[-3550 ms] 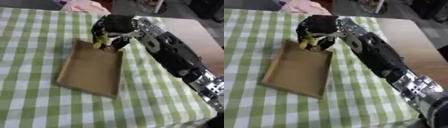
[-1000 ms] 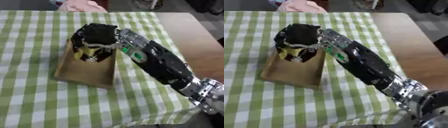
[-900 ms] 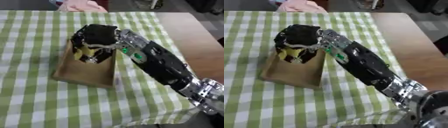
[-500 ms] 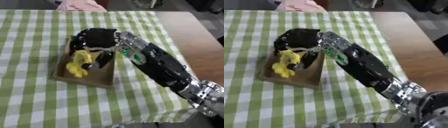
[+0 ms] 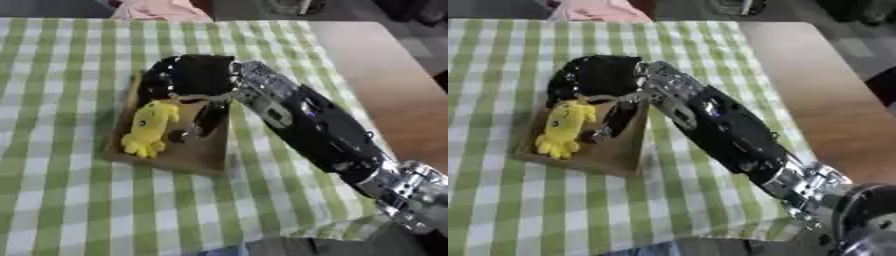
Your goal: Pick up objects on the table and place them in the box.
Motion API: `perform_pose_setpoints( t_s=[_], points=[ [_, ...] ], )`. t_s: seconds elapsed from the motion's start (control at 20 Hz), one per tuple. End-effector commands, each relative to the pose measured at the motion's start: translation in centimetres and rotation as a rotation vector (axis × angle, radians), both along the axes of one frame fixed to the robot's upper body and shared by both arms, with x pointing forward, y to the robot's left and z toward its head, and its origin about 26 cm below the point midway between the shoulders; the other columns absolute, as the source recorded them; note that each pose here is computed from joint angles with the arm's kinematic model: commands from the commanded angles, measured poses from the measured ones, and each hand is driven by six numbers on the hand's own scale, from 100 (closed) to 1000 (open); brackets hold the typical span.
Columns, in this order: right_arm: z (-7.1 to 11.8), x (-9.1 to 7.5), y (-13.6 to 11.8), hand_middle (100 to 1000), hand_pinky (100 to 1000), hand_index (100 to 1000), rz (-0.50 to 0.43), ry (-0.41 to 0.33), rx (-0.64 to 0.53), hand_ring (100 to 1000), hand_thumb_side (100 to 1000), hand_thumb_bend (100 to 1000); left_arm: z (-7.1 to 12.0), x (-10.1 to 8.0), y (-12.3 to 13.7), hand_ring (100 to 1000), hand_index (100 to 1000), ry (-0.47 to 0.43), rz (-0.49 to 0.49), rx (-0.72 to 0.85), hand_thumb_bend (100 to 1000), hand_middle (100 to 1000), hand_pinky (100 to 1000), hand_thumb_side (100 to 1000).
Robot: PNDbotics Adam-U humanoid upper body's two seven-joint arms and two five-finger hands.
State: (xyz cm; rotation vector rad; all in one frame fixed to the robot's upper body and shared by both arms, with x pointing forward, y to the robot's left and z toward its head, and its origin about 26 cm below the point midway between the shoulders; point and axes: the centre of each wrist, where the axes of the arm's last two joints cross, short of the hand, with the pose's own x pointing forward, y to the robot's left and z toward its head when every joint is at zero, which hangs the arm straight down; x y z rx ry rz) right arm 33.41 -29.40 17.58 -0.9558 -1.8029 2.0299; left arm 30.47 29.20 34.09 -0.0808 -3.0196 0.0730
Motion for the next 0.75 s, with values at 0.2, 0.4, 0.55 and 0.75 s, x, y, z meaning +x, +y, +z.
perform_pose_setpoints(
  t_s=[0.2, 0.4, 0.55, 0.75],
  points=[
    [2.9, -1.0, -0.6, 768, 816, 854, -0.003, -0.106, 0.061, 833, 403, 307, 0.8, -0.6, 0.4, 746, 615, -0.032, 0.023, 0.023, 173, 747, 682, 417],
    [4.4, -2.1, -0.7, 771, 817, 855, 0.005, -0.15, 0.121, 834, 402, 288, 0.9, -0.7, 0.5, 745, 616, -0.037, 0.027, 0.021, 178, 746, 681, 412],
    [6.1, -3.4, -0.8, 763, 805, 850, 0.019, -0.209, 0.205, 818, 558, 173, 0.9, -0.7, 0.7, 746, 616, -0.038, 0.033, 0.019, 179, 746, 681, 411],
    [7.9, -4.0, -1.4, 757, 781, 843, 0.032, -0.262, 0.432, 790, 756, 100, 0.7, -0.7, 0.8, 747, 616, -0.035, 0.04, 0.015, 180, 748, 682, 412]
  ],
)
